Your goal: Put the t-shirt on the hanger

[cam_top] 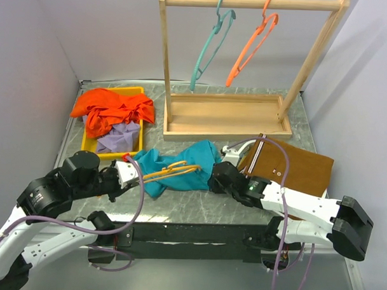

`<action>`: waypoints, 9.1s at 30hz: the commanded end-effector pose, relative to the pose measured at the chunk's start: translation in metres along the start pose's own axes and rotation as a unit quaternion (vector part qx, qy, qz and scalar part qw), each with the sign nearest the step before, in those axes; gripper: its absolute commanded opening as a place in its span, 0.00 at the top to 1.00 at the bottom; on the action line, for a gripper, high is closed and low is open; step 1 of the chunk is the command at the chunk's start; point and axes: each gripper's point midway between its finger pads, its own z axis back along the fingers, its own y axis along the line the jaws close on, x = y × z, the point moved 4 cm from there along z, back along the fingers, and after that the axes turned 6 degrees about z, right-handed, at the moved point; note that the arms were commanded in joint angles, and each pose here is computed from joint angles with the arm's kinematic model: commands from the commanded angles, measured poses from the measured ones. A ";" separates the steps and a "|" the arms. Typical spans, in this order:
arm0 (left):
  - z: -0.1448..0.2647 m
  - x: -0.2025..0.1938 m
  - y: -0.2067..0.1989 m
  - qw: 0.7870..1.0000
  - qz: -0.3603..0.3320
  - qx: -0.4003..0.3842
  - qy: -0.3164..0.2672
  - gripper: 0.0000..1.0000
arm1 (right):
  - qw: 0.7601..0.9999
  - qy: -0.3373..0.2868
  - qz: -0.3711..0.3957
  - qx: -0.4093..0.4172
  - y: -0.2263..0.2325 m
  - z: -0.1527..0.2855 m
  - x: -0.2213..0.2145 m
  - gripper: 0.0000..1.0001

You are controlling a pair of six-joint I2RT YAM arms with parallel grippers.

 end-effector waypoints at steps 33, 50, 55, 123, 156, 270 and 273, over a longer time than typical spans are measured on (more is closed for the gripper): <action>-0.016 0.012 -0.020 0.996 -0.019 -0.083 0.014 0.99 | 0.995 -0.035 -0.087 0.014 0.007 0.005 0.021 0.43; -0.009 0.024 -0.005 0.999 -0.031 -0.031 0.007 0.99 | 0.997 0.003 -0.080 0.011 0.007 -0.018 -0.004 0.67; -0.008 0.033 -0.002 0.999 -0.039 -0.025 0.003 0.99 | 0.997 0.002 -0.079 0.006 0.006 -0.019 -0.004 0.77; 0.021 0.070 0.026 0.935 0.133 0.124 -0.304 0.99 | 0.928 -0.222 0.157 0.255 0.224 0.176 0.239 1.00; -0.007 0.046 0.008 0.887 0.237 0.048 -0.394 0.99 | 0.962 -0.193 0.084 0.174 0.136 0.136 0.151 0.16; -0.169 0.021 -0.030 0.946 0.051 0.033 -0.318 0.98 | 0.917 0.044 -0.387 0.083 -0.040 0.004 0.168 0.32; -0.170 0.024 -0.028 0.947 0.040 0.045 -0.315 0.98 | 0.920 0.065 -0.377 0.083 -0.038 0.000 0.162 0.49</action>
